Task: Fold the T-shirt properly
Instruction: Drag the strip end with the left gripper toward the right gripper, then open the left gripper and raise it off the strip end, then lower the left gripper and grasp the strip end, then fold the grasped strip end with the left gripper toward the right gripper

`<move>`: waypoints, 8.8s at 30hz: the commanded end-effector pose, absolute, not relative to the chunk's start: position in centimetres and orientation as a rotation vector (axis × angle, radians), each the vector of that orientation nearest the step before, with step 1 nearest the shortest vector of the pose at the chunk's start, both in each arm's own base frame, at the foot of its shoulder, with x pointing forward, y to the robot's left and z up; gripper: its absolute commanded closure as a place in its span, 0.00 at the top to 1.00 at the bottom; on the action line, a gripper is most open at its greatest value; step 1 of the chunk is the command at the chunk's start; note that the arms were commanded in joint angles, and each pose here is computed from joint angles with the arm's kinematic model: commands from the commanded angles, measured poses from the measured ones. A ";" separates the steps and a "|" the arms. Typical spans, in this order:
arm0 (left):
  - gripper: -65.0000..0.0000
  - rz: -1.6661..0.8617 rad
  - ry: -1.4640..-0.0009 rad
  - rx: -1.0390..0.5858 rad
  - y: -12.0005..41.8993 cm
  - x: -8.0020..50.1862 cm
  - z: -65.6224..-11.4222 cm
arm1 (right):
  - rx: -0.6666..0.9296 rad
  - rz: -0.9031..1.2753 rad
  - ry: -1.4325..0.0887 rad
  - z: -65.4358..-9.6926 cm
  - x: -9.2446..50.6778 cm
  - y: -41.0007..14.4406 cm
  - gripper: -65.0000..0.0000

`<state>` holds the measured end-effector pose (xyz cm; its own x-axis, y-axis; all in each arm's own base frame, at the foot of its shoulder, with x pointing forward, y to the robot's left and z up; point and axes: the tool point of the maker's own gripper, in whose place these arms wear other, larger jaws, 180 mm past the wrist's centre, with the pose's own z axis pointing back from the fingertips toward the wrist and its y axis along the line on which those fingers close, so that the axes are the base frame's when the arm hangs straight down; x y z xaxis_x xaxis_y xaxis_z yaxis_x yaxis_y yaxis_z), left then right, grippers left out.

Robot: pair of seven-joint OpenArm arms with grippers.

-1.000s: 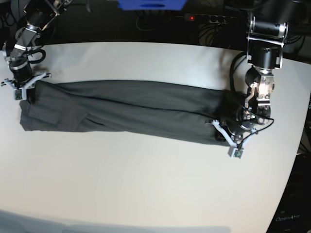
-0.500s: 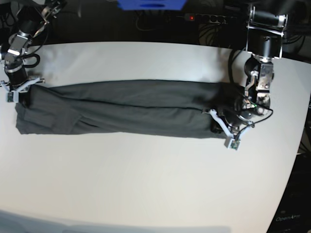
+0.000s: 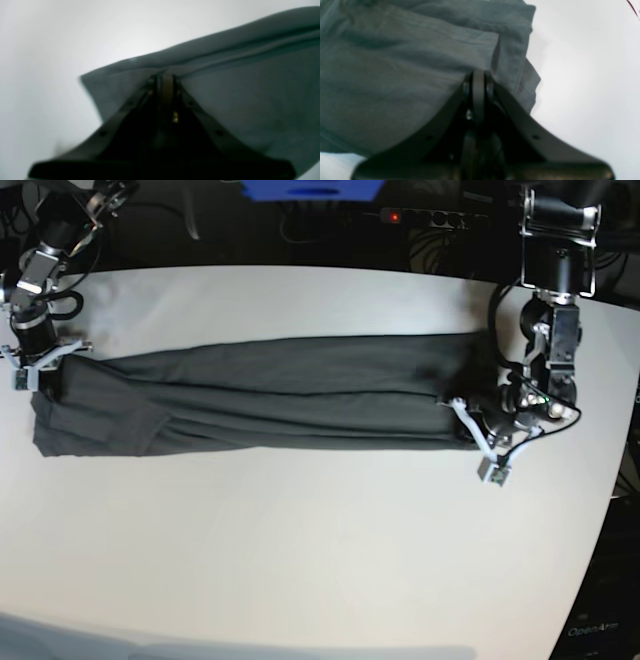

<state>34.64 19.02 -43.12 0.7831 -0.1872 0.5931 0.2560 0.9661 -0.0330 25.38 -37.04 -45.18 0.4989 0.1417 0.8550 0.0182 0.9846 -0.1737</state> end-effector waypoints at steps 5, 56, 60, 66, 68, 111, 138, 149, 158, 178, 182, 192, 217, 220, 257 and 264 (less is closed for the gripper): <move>0.05 -0.254 -0.680 -0.046 21.1 36.6 -40.5 | -0.159 0.144 -0.743 -50.4 20.7 -36.4 0.01; 0.56 -0.159 -0.344 -0.031 32.3 29.2 -40.2 | -0.159 0.191 -0.682 -51.4 19.8 -35.6 0.00; 0.56 -0.159 -0.311 -0.051 31.3 28.8 -40.7 | -0.160 0.195 -0.681 -51.4 19.8 -35.6 0.00; 0.56 -0.163 -0.295 -0.065 30.9 28.8 -40.6 | -0.164 0.216 -0.659 -51.7 19.5 -35.6 0.00; 0.56 -0.158 -0.323 -0.107 30.4 29.1 -40.3 | -0.164 0.216 -0.659 -51.7 19.5 -35.6 0.00; 0.56 -0.093 -0.355 -0.365 24.6 27.1 -42.6 | -0.159 0.230 -0.636 -52.2 18.9 -35.1 0.00; 0.55 -0.084 -0.355 -0.474 19.5 27.1 -43.8 | -0.157 0.236 -0.624 -52.4 18.4 -35.1 0.00; 0.05 -0.079 -0.359 -0.476 19.5 27.2 -43.7 | -0.155 0.236 -0.620 -52.5 18.1 -35.0 0.00; 0.05 -0.041 -0.413 -0.477 20.3 28.3 -42.7 | -0.152 0.235 -0.620 -52.6 18.1 -34.9 0.00; 0.05 -0.180 -0.570 -0.572 12.0 32.9 -38.0 | -0.132 0.242 -0.609 -53.3 18.0 -33.5 0.00; 0.05 -0.248 -0.544 -0.594 9.6 32.6 -38.2 | -0.132 0.242 -0.609 -53.2 18.1 -33.5 0.00; 0.05 -0.378 -0.509 -0.632 5.2 32.2 -38.0 | -0.132 0.241 -0.611 -53.2 18.2 -33.5 0.00; 0.05 -0.614 -0.452 -0.768 -5.6 29.6 -36.7 | -0.127 0.240 -0.606 -53.4 18.0 -33.2 0.00; 0.05 -0.646 -0.439 -0.773 -6.4 29.0 -36.8 | -0.126 0.240 -0.605 -53.4 17.9 -33.2 0.00; 0.05 -0.561 -0.432 -1.103 -12.1 30.2 -34.9 | -0.106 0.291 -0.564 -54.5 17.9 -31.1 0.00; 0.05 -0.569 -0.461 -1.140 -13.1 30.4 -33.9 | -0.108 0.292 -0.573 -54.3 18.5 -31.1 0.00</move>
<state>29.09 -12.38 -36.12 0.7948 -0.2283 0.5623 0.6062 0.3426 -0.7178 25.26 -34.57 -46.55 0.5086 0.2467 0.8249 -0.0461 0.9645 -0.2600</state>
